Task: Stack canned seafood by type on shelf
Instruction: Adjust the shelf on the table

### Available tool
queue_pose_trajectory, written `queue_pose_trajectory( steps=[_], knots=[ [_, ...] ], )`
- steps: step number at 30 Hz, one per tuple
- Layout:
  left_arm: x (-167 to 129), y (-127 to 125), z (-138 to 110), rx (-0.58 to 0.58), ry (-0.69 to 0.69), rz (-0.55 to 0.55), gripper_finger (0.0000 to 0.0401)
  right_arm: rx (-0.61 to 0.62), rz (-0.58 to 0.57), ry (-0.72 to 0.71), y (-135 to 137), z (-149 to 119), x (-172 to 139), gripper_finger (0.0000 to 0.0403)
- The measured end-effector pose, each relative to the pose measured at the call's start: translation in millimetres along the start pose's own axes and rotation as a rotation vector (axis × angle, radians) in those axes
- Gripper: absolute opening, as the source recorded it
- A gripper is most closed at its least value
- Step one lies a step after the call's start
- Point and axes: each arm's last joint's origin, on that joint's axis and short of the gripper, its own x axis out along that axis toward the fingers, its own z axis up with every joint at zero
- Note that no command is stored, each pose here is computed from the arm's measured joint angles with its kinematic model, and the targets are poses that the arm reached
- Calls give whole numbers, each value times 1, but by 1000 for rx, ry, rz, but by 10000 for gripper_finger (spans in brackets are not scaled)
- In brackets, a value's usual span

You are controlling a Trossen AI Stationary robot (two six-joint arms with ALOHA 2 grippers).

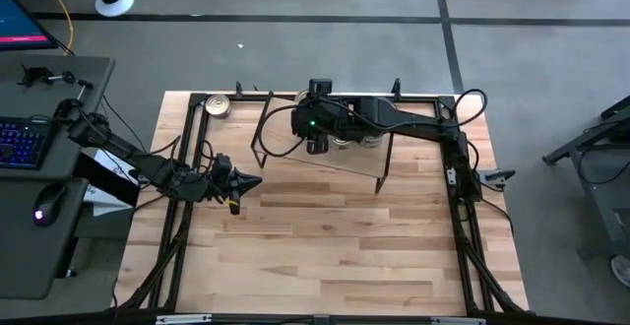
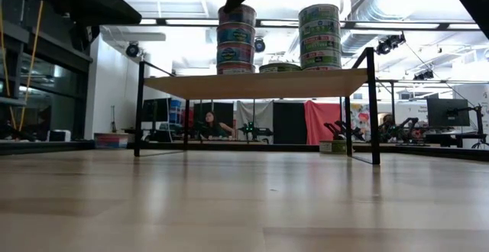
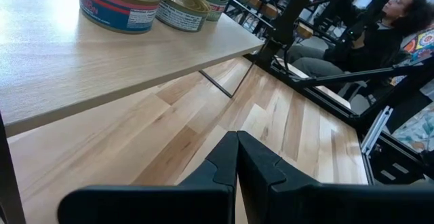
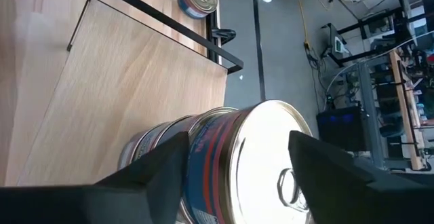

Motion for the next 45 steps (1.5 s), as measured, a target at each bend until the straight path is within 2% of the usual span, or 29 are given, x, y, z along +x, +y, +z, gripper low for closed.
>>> queue_pose_trajectory(
  steps=[5, 8, 11, 13, 17, 22, 24, 27, 31, 35, 42, 45],
  knots=[
    [0, -2, 2, -41, -13, -26, 0, -10, -8, -6, 4, 3, -4, 278],
    [-5, -11, 14, -140, -48, -171, 0, -4, -13, -59, 10, 10, -14, 283],
    [-14, -18, 30, -160, -119, -341, 0, 37, -50, -150, 14, 21, -35, 284],
    [-21, -22, 44, -161, -170, -372, 0, 82, -81, -198, 18, 28, -49, 284],
    [-36, -24, 80, -112, -190, -260, 0, 120, -82, -232, 30, 32, -70, 284],
    [-52, -16, 120, 32, -54, 10, 0, 52, -17, -166, 48, 26, -81, 284],
    [-58, -9, 129, 78, -10, 103, 0, 68, 43, -138, 55, 22, -83, 284],
    [-63, -3, 137, 93, 13, 181, 0, 125, 135, -62, 65, 13, -86, 284],
    [-64, 2, 138, 99, 15, 213, 0, 246, 210, 39, 73, 3, -90, 284],
    [-63, 3, 138, 105, 22, 221, 0, 328, 260, 70, 78, 2, -94, 284],
    [-63, 4, 134, 120, 66, 214, 0, 366, 291, 102, 87, 0, -99, 284],
    [-63, 5, 132, 117, 93, 212, 0, 374, 342, 137, 99, -2, -95, 278]
  ],
)
